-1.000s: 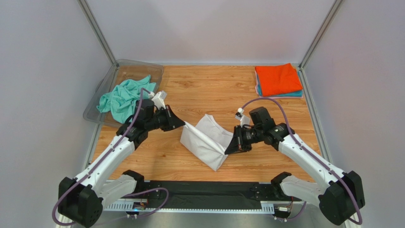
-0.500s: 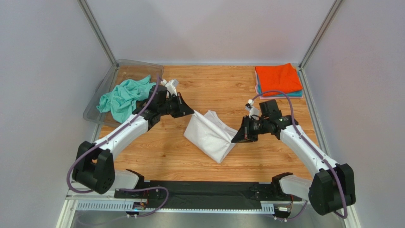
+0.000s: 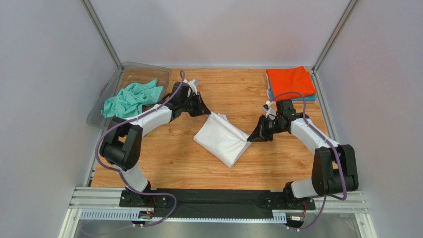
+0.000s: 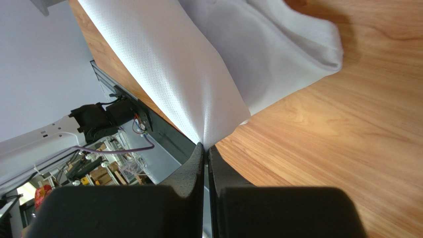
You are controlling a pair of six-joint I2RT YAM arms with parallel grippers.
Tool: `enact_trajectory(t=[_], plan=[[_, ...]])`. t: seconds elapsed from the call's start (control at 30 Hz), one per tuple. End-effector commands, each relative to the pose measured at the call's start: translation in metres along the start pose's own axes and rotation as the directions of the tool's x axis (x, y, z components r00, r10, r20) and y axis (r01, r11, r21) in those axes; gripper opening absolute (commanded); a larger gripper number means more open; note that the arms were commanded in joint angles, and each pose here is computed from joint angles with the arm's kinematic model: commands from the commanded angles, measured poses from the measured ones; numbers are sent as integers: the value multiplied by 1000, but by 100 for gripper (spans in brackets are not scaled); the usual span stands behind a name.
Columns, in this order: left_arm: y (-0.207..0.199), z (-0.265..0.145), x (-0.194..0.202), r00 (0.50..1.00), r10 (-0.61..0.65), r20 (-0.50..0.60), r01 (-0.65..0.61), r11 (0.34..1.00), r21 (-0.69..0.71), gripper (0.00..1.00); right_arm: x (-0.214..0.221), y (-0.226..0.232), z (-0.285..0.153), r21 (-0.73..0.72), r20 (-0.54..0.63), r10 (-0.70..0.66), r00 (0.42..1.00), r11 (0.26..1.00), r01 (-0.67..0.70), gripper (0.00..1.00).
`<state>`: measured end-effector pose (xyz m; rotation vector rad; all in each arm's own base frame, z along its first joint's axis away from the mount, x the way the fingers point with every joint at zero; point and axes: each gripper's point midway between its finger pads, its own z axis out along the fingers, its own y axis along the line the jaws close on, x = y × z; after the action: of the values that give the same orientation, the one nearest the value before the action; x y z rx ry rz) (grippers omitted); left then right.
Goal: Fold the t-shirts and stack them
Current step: Fold the tshirt
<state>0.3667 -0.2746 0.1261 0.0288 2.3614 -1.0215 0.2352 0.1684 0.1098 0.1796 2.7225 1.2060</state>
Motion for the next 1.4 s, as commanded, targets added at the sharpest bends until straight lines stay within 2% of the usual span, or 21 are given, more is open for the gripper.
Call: enact_trajectory(t=[0.0,0.3,0.43,0.47,0.5,0.53,0.57,0.6,0.7,0.73,0.77,0.9,1.03,1.1,1.23,1.37], plan=[[-6,11,-24,997,61,56,-62,998,25,0,-23,-3,5,-13,37,-27,999,1000,27,0],[13,45,-24,998,60,26,-60,998,3,0,-51,-28,20,35,68,8,998,999,-11,4],[15,52,-25,998,54,19,-54,999,2,16,-61,-39,22,76,91,40,995,996,-46,7],[14,52,-25,998,59,22,-59,998,5,38,-64,-42,20,97,109,37,993,994,-48,9],[11,50,-27,996,77,34,-77,997,9,52,-65,-43,19,104,116,35,993,993,-48,14],[5,47,-31,994,98,46,-99,995,11,78,-66,-40,15,108,127,24,992,993,-38,29],[5,47,-30,993,107,45,-107,994,8,94,-67,-39,13,113,135,17,991,993,-33,36],[-2,41,-34,991,120,62,-121,993,13,100,-69,-36,9,118,149,9,989,993,-26,40],[-17,25,-45,980,164,110,-166,986,3,100,-73,-26,-6,136,192,-28,981,991,1,63],[-19,20,-46,977,175,121,-176,984,-1,100,-74,-23,-10,136,202,-37,979,991,9,85],[-21,15,-41,978,179,110,-178,984,-10,100,-74,-19,-15,138,216,-49,975,990,20,100],[-38,-15,-40,968,215,133,-212,977,-33,100,-63,-2,-30,122,235,-73,969,992,46,100],[-51,-30,-18,969,216,116,-218,976,1,100,-43,23,-32,95,243,-138,960,989,118,100],[-60,-38,-12,970,206,128,-210,977,23,100,-32,36,-22,64,220,-170,961,985,159,100],[-61,-38,18,980,167,108,-173,984,50,100,-22,49,1,13,200,-158,967,987,158,100],[-60,-30,28,987,130,89,-138,987,84,100,-36,56,17,-10,207,-187,960,981,193,100]])
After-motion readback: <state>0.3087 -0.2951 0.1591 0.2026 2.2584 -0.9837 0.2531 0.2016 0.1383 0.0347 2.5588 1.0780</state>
